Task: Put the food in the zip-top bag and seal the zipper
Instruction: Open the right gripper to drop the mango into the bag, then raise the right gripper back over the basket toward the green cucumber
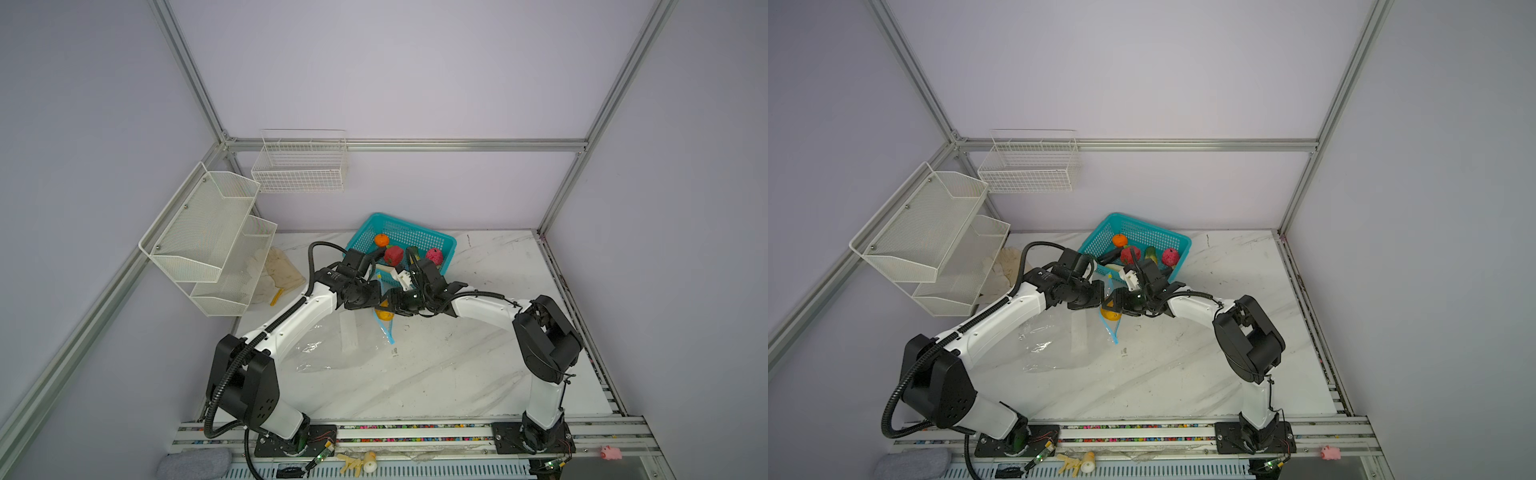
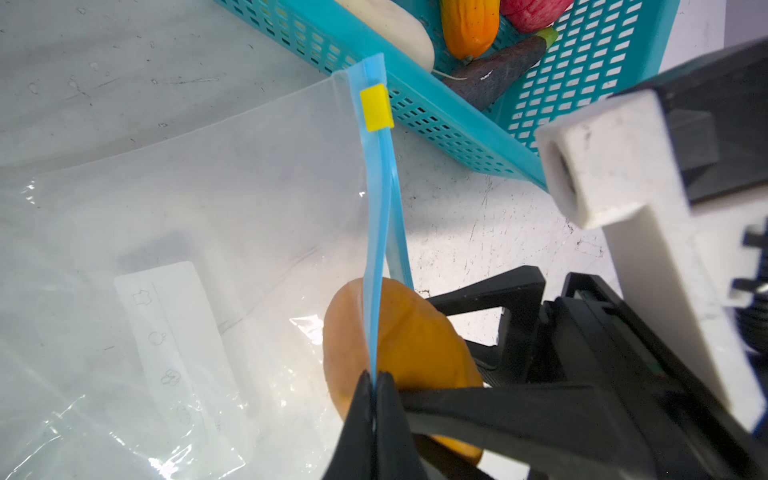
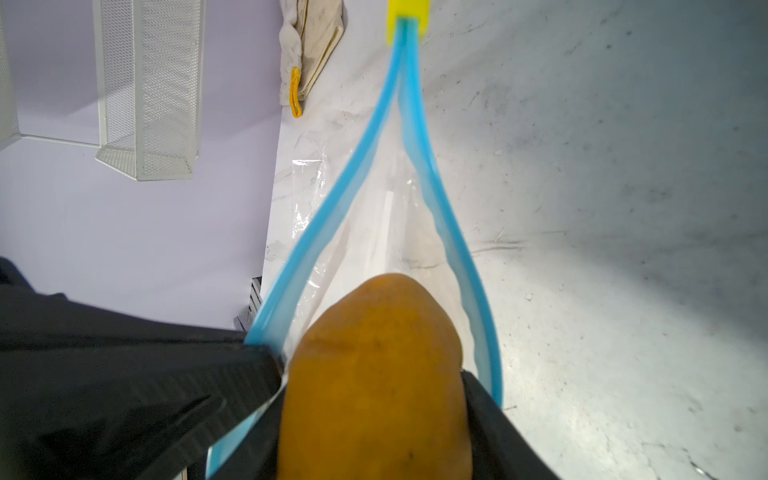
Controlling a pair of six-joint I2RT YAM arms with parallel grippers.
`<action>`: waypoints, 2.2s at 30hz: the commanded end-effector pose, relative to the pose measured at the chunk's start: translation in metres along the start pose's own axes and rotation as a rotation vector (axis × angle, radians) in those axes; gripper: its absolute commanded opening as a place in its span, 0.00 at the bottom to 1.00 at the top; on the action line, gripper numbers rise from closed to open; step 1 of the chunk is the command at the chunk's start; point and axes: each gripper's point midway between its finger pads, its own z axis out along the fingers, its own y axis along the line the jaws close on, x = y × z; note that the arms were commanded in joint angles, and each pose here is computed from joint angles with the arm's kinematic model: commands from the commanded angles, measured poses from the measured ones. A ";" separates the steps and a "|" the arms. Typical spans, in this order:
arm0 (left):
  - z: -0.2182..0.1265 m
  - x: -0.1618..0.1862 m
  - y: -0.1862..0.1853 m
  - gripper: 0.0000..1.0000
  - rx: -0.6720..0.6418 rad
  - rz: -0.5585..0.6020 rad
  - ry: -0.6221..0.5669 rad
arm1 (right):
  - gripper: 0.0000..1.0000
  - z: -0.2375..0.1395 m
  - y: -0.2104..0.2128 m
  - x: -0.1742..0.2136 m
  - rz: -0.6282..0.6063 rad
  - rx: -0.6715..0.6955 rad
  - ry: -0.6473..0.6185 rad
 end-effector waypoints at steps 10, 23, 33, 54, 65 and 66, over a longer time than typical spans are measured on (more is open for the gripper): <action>-0.020 -0.014 -0.018 0.00 0.074 0.001 -0.073 | 0.71 0.002 0.003 -0.001 -0.031 0.031 0.005; -0.019 -0.013 -0.012 0.00 0.052 0.006 -0.078 | 0.72 -0.007 0.011 -0.009 -0.067 0.048 -0.026; -0.017 -0.013 -0.012 0.00 0.048 0.005 -0.073 | 0.72 -0.035 0.025 -0.019 -0.100 0.096 -0.099; -0.016 -0.013 -0.014 0.00 0.055 0.009 -0.067 | 0.67 -0.100 -0.014 -0.103 -0.279 0.565 -0.329; -0.014 -0.014 -0.021 0.00 0.080 -0.002 -0.047 | 0.63 -0.107 -0.080 -0.152 -0.288 0.786 -0.333; -0.014 -0.014 -0.020 0.00 0.078 0.000 -0.047 | 0.63 -0.104 -0.085 -0.156 -0.291 0.802 -0.330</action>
